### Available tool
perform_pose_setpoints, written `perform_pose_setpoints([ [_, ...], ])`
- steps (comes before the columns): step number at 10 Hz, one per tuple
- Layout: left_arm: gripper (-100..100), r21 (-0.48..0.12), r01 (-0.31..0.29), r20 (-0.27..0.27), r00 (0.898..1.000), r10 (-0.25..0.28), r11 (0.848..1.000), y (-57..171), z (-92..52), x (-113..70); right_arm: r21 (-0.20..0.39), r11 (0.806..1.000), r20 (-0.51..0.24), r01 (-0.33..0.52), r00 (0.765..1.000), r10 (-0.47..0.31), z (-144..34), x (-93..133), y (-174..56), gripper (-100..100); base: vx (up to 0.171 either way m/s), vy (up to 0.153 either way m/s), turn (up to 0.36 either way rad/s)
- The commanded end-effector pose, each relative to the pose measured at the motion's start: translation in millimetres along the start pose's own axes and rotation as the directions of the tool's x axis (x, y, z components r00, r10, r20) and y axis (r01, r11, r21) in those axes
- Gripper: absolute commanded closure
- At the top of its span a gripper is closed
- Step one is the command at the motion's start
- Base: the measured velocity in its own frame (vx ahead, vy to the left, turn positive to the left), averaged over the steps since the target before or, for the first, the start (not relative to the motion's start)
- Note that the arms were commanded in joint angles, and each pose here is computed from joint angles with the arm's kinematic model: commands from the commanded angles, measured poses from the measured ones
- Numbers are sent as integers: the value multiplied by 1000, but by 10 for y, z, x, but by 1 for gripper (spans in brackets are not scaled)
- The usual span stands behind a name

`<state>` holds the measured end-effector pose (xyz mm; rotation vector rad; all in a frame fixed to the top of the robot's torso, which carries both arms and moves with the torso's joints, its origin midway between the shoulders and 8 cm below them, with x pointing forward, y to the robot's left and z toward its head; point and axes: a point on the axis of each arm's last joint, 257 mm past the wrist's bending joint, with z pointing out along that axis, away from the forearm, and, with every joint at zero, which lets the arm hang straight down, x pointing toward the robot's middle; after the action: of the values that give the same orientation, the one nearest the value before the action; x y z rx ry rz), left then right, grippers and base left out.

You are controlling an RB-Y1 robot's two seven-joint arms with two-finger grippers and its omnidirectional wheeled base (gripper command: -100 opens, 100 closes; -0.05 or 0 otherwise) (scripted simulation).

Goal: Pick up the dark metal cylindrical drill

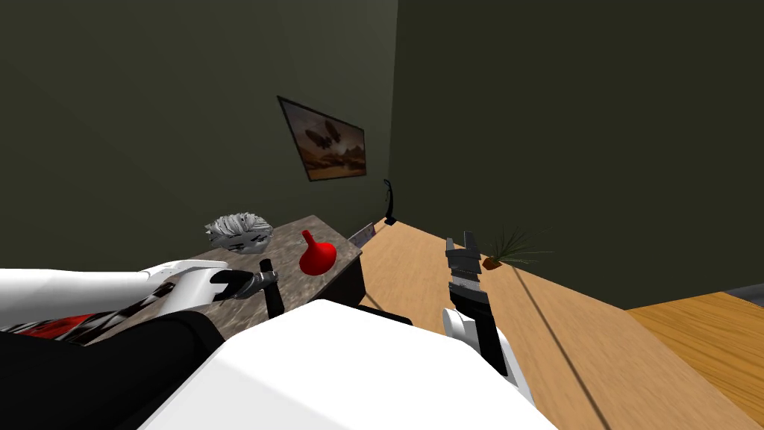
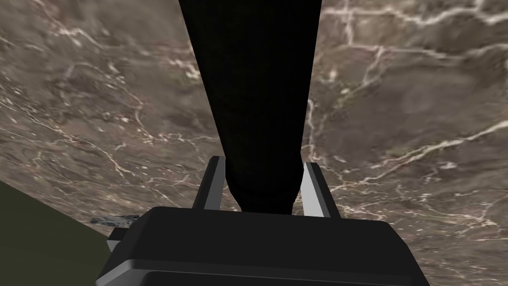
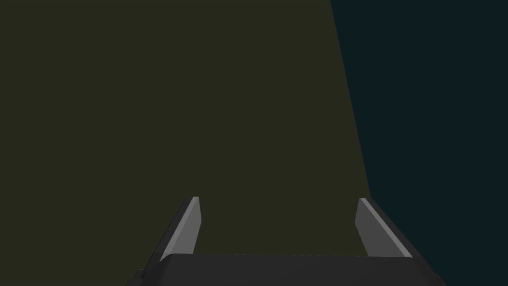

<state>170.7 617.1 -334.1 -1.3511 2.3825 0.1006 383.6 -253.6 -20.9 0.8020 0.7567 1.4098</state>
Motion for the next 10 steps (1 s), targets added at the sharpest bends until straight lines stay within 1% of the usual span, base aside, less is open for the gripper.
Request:
perform_pose_setpoints([
  [1, 100, 0, 0, 0, 1000, 0, 1000, 0, 0, 0, 0, 1000, 0, 0, 1000, 0, 0, 0, 0, 0, 0, 0, 0],
  [2, 0, 0, 0, 0, 1000, 0, 1000, -1, 0, 0, 0, 1000, 0, 0, 1000, 0, 0, 0, 0, 0, 0, 0, 0],
  [3, 100, 3, -6, -1, 1000, 6, 1000, -83, -33, -35, 0, 1000, 0, 0, 1000, 0, 0, 0, 0, 0, -21, 2, 63],
  [4, 100, 4, -9, -1, 1000, 9, 1000, -123, -44, -47, 0, 1000, 0, 0, 1000, 0, 0, 0, 0, 0, -32, 3, 68],
  [6, 100, 7, -22, -6, 1000, 22, 1000, -283, -91, -85, 0, 1000, 0, 0, 1000, 0, 0, 0, 0, 0, -37, 7, 75],
  [7, 100, -2, -25, -10, 1000, 25, 1000, -232, -88, -60, 0, 1000, 0, 0, 1000, 0, 0, 0, 0, 0, -26, -1, 10],
  [8, 100, 7, -22, -6, 1000, 22, 1000, -283, -91, -85, 0, 1000, 0, 0, 1000, 0, 0, 0, 0, 0, -12, -2, 0],
  [9, 100, 4, -20, -8, 1000, 20, 1000, -262, -90, -68, 0, 1000, 0, 0, 1000, 0, 0, 0, 0, 0, 0, 0, 0],
  [10, 0, 4, -21, -7, 1000, 21, 1000, -263, -90, -70, 0, 1000, 0, 0, 1000, 0, 0, 0, 0, 0, 0, 0, 0],
])
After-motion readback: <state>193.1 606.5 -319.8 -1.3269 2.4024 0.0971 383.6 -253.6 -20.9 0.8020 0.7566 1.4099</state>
